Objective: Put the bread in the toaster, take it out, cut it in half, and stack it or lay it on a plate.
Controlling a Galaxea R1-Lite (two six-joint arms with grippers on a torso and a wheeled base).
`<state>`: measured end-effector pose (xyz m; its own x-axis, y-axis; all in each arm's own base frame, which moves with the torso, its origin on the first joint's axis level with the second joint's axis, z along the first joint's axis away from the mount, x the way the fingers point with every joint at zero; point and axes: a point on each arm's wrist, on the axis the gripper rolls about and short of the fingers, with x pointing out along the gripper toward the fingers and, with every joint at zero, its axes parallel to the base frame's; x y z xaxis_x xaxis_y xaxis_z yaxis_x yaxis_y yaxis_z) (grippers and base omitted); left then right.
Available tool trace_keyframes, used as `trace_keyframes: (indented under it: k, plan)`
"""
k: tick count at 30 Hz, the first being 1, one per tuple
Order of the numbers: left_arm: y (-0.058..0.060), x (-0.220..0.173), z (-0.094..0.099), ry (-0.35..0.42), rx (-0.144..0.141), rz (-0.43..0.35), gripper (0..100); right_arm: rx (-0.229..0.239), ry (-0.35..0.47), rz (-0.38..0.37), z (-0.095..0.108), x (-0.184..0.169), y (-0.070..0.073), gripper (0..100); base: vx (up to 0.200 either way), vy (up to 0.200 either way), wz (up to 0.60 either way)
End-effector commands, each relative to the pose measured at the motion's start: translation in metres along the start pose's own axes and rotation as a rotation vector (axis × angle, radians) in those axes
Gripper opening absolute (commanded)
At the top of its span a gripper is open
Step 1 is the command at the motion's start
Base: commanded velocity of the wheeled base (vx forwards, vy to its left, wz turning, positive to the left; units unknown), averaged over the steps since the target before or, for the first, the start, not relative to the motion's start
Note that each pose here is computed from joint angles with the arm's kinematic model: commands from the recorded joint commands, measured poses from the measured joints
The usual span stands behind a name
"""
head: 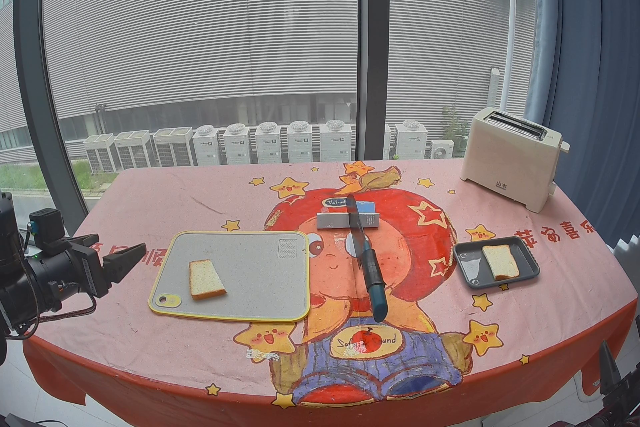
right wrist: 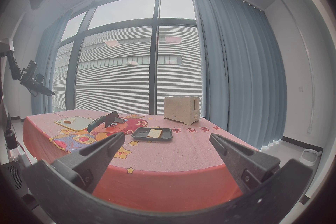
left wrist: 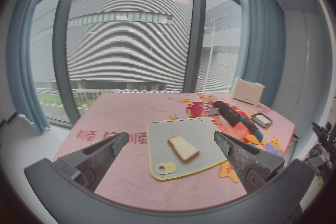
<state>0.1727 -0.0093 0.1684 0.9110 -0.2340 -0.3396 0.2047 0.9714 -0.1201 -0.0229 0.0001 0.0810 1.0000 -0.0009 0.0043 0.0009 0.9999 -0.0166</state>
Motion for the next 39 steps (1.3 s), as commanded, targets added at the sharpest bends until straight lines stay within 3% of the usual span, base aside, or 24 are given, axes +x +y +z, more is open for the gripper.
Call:
trace_keyframes:
  k: [1,5,9,19,22,39]
  plan:
    - [-0.004,0.010,-0.007,0.047,0.038,0.110,100,0.000,0.001,-0.001,-0.005,0.000,0.000,100,0.000,0.000,0.00]
    - [-0.013,0.023,-0.014,0.099,0.056,0.132,100,0.000,0.001,0.001,-0.005,0.000,0.000,100,0.000,0.000,0.00]
    - [-0.021,0.028,-0.017,0.121,0.073,0.103,100,0.001,0.001,-0.001,-0.005,0.000,0.000,100,0.000,0.000,0.00]
    - [-0.022,0.031,-0.016,0.124,0.066,0.108,100,0.000,0.001,0.001,-0.005,0.000,0.000,100,0.000,0.000,0.00]
    - [-0.022,0.038,0.001,0.087,0.064,0.122,100,0.001,0.001,-0.001,-0.005,0.000,0.000,100,0.000,0.000,0.00]
    - [-0.020,0.073,0.020,0.221,0.079,0.141,100,0.000,0.001,-0.001,-0.005,0.000,0.000,100,0.000,0.000,0.00]
